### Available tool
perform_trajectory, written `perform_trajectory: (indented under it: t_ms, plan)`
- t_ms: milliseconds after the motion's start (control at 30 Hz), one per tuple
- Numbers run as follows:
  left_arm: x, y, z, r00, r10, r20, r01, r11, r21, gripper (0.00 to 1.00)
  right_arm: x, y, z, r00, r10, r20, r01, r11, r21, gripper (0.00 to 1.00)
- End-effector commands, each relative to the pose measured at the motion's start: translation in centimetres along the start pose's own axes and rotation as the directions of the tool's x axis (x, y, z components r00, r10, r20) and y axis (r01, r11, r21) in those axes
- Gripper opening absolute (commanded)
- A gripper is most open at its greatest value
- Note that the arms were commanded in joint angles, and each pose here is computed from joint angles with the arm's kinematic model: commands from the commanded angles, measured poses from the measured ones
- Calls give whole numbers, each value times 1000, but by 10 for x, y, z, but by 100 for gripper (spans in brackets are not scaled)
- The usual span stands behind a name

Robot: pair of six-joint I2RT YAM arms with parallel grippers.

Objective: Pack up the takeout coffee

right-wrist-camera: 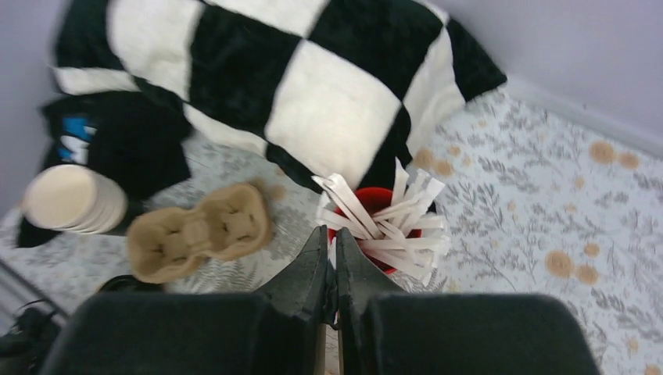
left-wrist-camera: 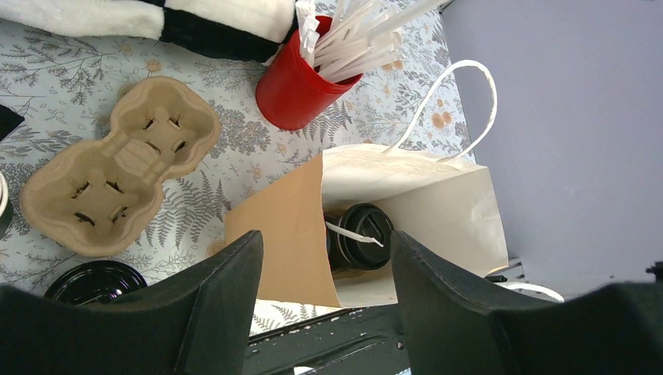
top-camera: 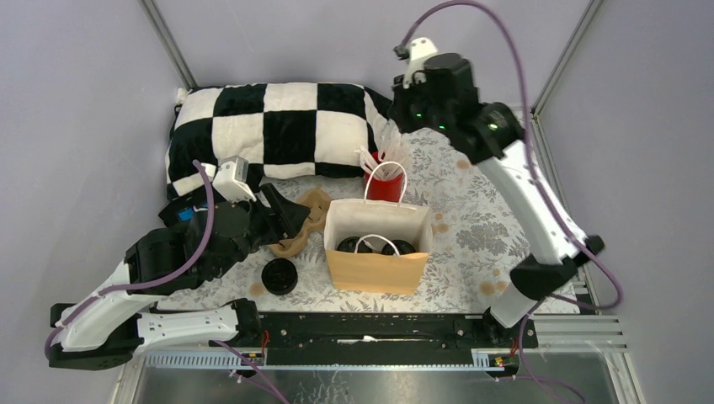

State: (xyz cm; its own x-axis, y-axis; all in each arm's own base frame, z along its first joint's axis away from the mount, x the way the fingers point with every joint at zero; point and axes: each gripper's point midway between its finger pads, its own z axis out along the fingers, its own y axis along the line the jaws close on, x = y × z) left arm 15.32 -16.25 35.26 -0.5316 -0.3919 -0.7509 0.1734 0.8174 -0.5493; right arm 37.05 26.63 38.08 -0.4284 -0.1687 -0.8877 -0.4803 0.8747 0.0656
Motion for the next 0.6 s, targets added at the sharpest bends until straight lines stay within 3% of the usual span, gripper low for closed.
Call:
perform_trajectory:
  t_ms: [0,100,200,400,567]
  plan:
    - [-3,-11,3,1000,-17,11,16,999,31,65,-50,23,-91,979,-5,206,42,983,-176,0]
    - [-3,-12,3,1000,-26,13,26,999,33,65,-66,43,-150,943,24,333,86,946,-311,1]
    - [-2,-13,5,999,-33,8,33,999,30,65,-60,65,-197,927,72,367,113,881,-459,0]
    - [2,-18,9,999,-43,-7,43,998,35,65,-9,103,-216,981,98,169,47,722,-690,0]
    - [4,-20,9,999,-46,-17,47,998,38,65,32,101,-210,996,58,65,3,726,-688,0]
